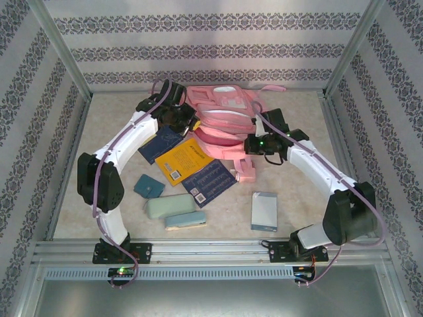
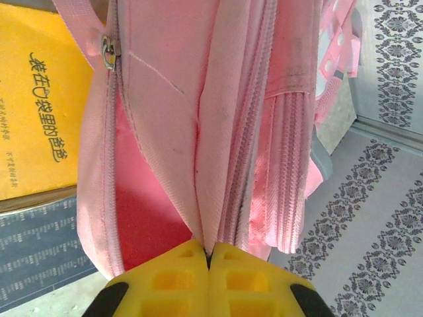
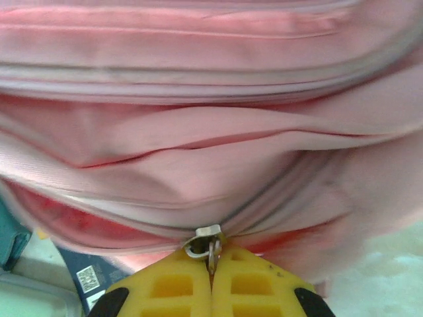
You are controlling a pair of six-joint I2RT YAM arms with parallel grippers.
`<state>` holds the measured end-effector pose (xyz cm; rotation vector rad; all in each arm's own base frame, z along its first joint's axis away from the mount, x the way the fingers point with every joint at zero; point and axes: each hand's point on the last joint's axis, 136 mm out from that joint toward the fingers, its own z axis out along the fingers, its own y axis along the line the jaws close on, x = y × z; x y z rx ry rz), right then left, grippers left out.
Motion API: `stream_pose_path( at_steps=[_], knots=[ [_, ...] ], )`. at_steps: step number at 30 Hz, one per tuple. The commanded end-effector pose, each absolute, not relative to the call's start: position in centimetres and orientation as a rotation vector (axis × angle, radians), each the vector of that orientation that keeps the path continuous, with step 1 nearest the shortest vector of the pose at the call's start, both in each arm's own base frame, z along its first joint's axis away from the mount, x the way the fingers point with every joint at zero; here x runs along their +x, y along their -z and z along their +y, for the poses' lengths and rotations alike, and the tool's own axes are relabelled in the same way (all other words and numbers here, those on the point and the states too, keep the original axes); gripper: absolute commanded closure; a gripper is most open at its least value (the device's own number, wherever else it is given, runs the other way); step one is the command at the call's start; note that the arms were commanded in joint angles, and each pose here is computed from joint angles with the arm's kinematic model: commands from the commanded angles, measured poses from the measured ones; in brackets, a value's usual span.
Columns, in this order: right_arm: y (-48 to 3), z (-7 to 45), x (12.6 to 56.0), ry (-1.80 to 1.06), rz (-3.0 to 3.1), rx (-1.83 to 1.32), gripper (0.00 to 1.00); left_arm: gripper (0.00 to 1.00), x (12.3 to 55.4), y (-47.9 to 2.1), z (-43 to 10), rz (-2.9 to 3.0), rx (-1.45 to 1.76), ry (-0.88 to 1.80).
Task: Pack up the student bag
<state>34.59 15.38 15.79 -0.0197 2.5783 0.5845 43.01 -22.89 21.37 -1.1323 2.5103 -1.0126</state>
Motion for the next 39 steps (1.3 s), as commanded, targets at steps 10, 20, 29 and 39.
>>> stream_pose_path(
  at_steps=[10,20,29,39],
  knots=[
    [-14.3,11.6,34.1,-0.49,2.667,0.013,1.0,1.0,44.0,-24.2,-18.5,2.425,-1.07,0.909],
    [-17.8,23.8,30.2,-0.842,2.566,-0.346,1.0,0.84,45.9,-26.8,-17.4,2.544,-0.743,0.754],
    [-17.1,28.0,33.1,-0.904,2.5,0.012,1.0,0.46,42.3,-25.8,-14.7,2.58,-0.919,0.715],
    [-14.2,32.9,33.2,-0.945,2.555,0.082,1.0,0.38,34.4,-21.4,-15.8,2.557,-1.402,0.876]
  ],
)
